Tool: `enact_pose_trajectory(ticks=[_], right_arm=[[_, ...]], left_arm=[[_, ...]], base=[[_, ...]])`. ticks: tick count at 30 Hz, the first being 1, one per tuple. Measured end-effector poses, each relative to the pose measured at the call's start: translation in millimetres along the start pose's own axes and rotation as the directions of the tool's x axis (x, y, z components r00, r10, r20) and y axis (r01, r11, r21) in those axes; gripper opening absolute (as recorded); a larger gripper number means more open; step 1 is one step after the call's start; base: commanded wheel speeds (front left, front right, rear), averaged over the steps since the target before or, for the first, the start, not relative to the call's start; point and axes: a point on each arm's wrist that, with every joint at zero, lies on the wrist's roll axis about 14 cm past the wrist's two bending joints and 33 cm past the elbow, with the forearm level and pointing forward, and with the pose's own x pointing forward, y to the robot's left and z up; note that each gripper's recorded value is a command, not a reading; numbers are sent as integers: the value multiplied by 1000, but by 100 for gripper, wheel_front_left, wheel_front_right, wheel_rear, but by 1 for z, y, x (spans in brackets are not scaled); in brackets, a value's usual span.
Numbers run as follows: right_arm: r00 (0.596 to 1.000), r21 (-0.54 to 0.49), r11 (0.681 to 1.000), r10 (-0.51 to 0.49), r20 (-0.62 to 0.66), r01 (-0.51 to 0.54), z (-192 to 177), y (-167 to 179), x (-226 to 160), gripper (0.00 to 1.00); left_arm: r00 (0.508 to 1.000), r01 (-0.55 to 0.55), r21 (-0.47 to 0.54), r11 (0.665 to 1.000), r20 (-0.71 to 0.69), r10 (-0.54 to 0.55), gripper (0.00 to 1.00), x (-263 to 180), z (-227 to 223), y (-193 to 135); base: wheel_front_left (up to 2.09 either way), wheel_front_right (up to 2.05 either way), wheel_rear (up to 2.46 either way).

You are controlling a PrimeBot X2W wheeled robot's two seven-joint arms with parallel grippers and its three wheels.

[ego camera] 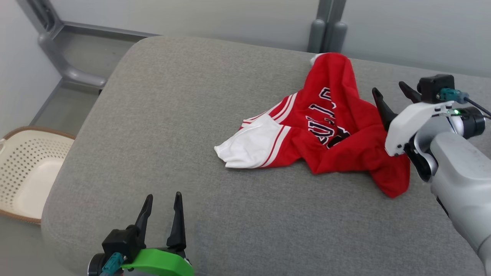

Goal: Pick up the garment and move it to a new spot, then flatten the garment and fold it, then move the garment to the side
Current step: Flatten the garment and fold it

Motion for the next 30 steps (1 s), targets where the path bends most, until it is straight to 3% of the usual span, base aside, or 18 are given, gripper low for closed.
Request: enact_pose_trajectory(ticks=[9,21,22,24,25,30], right_arm=[[989,109,989,-85,-122,98,-61,-33,-53,100],[975,267,960,-23,-223,83,-95,-7,-37,97],[974,268,960,-15,-224,76,-95,-5,-35,47],[977,255,965,1,-213,55,-92,-2,-31,12],[980,246,968,3,-199,47,-88,-2,-28,0],[992,175,984,-12,-123,34,-68,-11,-25,0]], left_arm=[[996,89,6,996,-25,-89,100,14,-8,-26],[997,62,37,997,-47,-60,100,19,-13,-13],[997,57,38,998,-47,-55,100,19,-13,-12],[998,50,42,998,-48,-48,100,19,-13,-9],[998,47,42,998,-47,-45,100,19,-13,-8],[998,42,48,998,-41,-40,100,20,-11,-6]], base=[[0,0,0],[0,0,0],[0,0,0],[0,0,0],[0,0,0],[0,0,0]])
